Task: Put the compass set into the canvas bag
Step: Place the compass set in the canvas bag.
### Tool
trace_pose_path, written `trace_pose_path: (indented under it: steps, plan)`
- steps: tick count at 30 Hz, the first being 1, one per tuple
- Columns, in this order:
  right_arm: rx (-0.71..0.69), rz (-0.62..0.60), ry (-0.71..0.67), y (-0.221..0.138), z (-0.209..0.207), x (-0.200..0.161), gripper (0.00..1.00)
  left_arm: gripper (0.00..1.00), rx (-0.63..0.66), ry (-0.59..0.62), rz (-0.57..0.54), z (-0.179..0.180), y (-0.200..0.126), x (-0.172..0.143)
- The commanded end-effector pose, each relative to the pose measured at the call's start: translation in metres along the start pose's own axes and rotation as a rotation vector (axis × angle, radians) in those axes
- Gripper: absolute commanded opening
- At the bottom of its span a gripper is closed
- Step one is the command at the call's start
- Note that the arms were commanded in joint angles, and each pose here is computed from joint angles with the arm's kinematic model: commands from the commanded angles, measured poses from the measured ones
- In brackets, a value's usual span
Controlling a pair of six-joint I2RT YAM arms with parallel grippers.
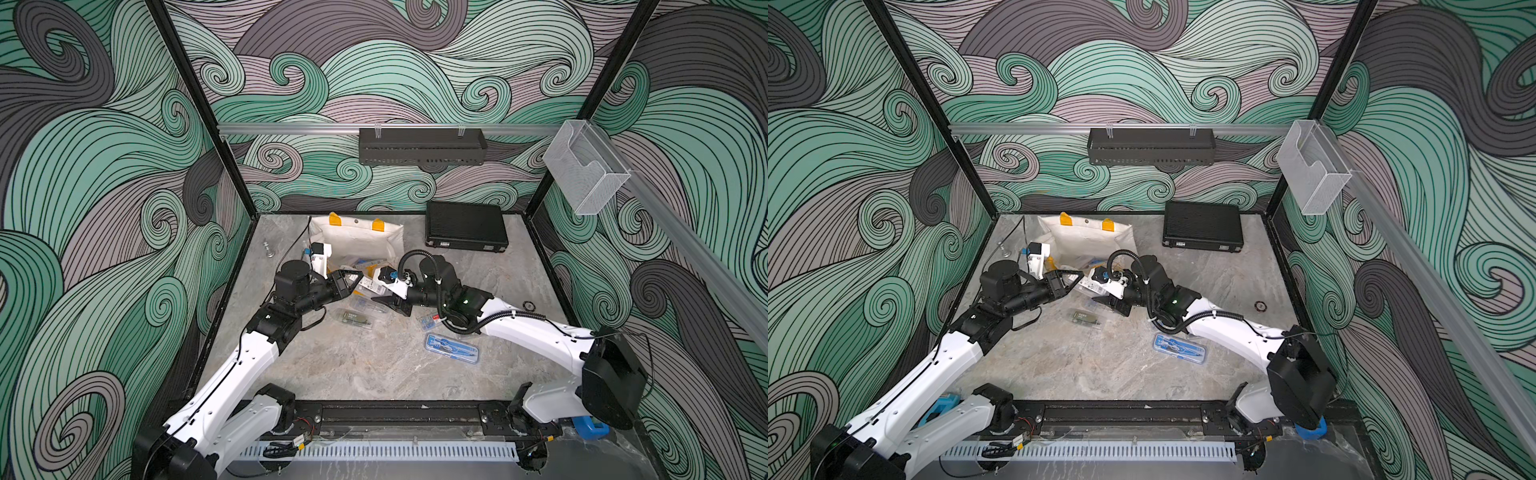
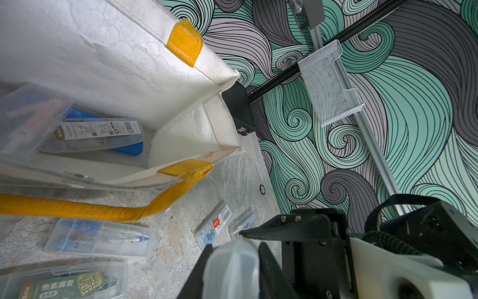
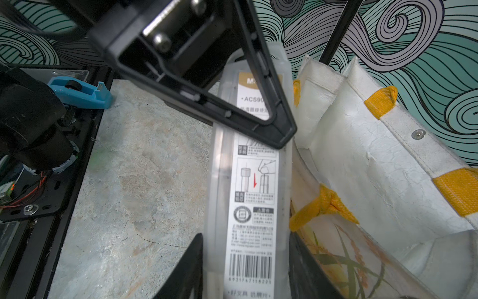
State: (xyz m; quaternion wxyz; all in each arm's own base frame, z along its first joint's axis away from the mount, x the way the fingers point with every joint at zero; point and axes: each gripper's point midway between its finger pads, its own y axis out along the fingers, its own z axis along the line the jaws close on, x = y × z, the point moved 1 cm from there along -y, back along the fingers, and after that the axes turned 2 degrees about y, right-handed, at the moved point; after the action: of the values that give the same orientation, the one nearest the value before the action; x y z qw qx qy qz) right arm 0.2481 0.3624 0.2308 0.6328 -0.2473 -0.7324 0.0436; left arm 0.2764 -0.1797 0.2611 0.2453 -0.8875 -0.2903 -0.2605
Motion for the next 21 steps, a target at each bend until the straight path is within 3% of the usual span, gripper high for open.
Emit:
trace_pose_path:
  steps: [1, 9, 11, 12, 21]
  plan:
    - [0.000, -0.126, -0.033, -0.013, -0.004, 0.039, 0.39, 0.23, -0.032, 0.024, -0.025, -0.015, -0.002, 0.012]
    - [-0.021, -0.103, -0.003, -0.011, -0.008, 0.033, 0.65, 0.17, -0.001, 0.042, -0.071, -0.013, -0.003, 0.022]
    - [-0.045, -0.084, 0.001, -0.013, -0.012, 0.030, 0.81, 0.17, 0.022, 0.066, -0.103, -0.011, -0.004, 0.029]
    - [-0.058, -0.071, 0.005, -0.015, -0.013, 0.028, 0.97, 0.17, 0.040, 0.078, -0.113, -0.010, -0.005, 0.033]
    - [-0.199, 0.025, 0.039, -0.045, -0.036, 0.004, 1.00, 0.17, 0.188, 0.243, -0.196, -0.023, -0.009, 0.089]
